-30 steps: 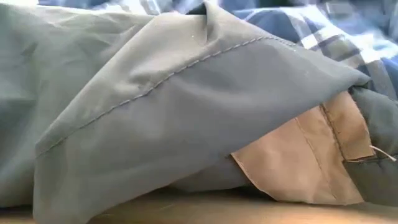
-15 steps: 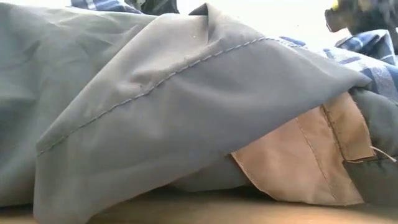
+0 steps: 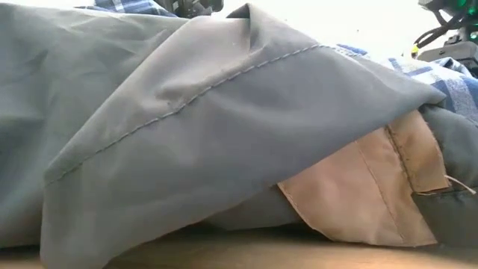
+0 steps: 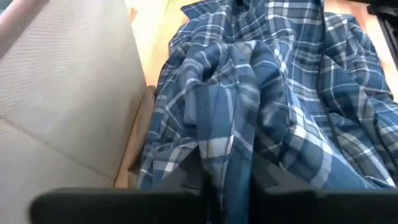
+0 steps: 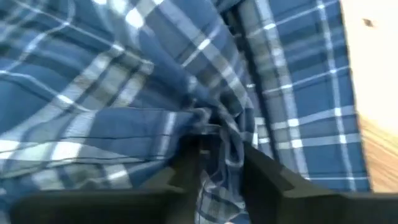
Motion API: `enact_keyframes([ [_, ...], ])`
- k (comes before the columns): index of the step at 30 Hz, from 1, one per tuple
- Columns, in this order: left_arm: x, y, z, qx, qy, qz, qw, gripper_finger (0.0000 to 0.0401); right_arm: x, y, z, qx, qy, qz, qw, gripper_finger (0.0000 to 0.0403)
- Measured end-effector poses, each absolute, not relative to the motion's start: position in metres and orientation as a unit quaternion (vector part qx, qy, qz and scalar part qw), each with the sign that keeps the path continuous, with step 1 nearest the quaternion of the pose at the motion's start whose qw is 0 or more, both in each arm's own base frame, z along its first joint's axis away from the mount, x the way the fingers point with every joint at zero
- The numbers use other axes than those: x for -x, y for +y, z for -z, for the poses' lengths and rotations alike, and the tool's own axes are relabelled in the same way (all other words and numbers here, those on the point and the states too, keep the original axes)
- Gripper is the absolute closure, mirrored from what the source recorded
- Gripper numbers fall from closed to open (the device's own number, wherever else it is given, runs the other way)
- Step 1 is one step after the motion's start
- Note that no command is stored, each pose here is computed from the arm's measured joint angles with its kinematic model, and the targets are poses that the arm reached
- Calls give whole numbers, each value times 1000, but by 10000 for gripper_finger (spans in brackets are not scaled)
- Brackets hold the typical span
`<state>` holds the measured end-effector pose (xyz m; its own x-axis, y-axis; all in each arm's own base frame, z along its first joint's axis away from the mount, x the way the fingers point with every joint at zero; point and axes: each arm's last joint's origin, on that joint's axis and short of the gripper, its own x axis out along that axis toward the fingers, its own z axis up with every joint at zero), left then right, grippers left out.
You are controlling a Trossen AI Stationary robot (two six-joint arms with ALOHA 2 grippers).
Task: Sort clothes
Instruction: Put the blue plaid shirt into the laundry bin
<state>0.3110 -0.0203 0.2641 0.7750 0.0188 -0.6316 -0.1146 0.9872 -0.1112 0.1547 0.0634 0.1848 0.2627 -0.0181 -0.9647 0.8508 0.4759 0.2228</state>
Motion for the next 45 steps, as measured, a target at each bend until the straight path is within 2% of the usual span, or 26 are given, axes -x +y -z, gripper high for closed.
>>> enact_keyframes([
  [6,-313,-21,-267,73,314,-36,946,239,-150,63,-181,-399,539,346,655,220],
  [9,-315,-25,-270,89,302,-18,949,208,-150,67,-174,-396,564,361,628,192],
  [15,-319,-41,-285,88,261,50,960,198,-159,82,-153,-389,594,382,592,185],
  [25,-321,-46,-297,73,242,63,966,198,-170,91,-126,-380,605,430,552,189],
  [29,-316,-46,-305,69,232,65,968,198,-168,96,-128,-394,592,432,555,222],
  [36,-289,-42,-338,61,181,72,979,198,-166,110,-128,-408,591,406,566,377],
  [37,-284,-41,-342,58,181,72,979,198,-165,112,-128,-405,589,404,571,389],
  [45,-255,-35,-359,47,178,49,982,198,-164,125,-154,-396,596,413,564,400],
])
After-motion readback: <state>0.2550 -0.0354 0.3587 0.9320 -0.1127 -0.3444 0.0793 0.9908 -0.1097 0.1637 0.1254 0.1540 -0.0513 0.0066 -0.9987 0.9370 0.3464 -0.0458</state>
